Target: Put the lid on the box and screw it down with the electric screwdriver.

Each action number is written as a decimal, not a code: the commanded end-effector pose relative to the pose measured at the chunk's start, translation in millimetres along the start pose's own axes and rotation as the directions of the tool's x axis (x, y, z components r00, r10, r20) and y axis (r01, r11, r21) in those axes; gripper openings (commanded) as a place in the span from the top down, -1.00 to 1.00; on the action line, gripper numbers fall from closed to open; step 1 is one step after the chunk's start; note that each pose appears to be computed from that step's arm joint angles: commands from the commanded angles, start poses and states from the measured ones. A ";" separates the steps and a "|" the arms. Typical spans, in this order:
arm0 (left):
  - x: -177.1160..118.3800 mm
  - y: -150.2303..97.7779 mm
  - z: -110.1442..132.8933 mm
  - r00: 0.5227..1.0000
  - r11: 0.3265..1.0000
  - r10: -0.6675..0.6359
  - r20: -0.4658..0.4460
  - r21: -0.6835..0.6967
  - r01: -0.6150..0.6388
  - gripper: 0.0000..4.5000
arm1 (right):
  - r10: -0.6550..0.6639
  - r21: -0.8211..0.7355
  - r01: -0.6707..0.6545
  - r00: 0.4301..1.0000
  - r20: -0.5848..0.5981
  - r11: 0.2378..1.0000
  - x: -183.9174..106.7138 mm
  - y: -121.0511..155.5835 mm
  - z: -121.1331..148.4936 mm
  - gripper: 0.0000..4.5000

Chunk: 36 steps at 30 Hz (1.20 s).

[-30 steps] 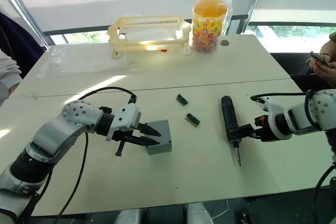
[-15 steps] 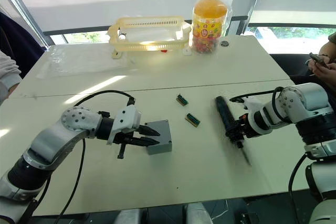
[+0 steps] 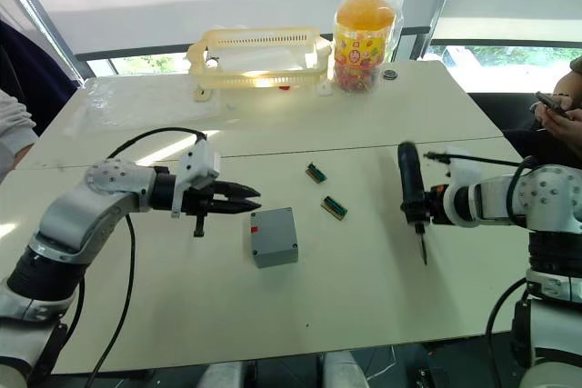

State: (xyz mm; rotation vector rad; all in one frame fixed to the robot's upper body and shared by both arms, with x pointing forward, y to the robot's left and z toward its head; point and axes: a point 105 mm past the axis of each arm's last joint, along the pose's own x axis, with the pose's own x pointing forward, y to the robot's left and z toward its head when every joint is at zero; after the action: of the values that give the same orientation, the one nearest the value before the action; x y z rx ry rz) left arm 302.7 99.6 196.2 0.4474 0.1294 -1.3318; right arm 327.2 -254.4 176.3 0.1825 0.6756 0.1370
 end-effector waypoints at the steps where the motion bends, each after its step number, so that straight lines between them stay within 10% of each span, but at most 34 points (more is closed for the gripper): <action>1: -3.3 -0.8 4.6 0.999 0.999 -0.048 0.014 -0.014 0.048 0.58 | -0.065 -0.005 0.072 0.925 0.375 0.997 -43.8 10.8 42.6 0.22; 6: 2.4 -4.4 -10.2 0.999 0.995 -0.053 -0.001 -0.082 0.053 0.58 | 0.028 -0.108 0.089 0.625 0.780 0.990 -81.8 58.5 81.4 0.22; 13: 10.1 -7.3 -21.5 0.999 0.995 0.043 0.007 -0.087 -0.042 0.58 | 0.534 -0.461 -0.269 0.418 0.735 0.846 -71.6 160.8 39.7 0.22; 36: 21.1 -28.9 -55.9 0.992 0.995 0.092 -0.091 -0.034 -0.096 0.58 | 0.709 -0.583 -0.406 0.361 0.606 0.704 -20.9 208.7 -14.7 0.22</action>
State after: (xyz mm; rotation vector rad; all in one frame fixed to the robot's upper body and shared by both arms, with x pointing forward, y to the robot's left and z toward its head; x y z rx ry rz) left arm 289.4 95.6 139.2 0.4576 0.1774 -1.2173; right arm 295.9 -55.1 202.7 0.1267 -0.2991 0.8007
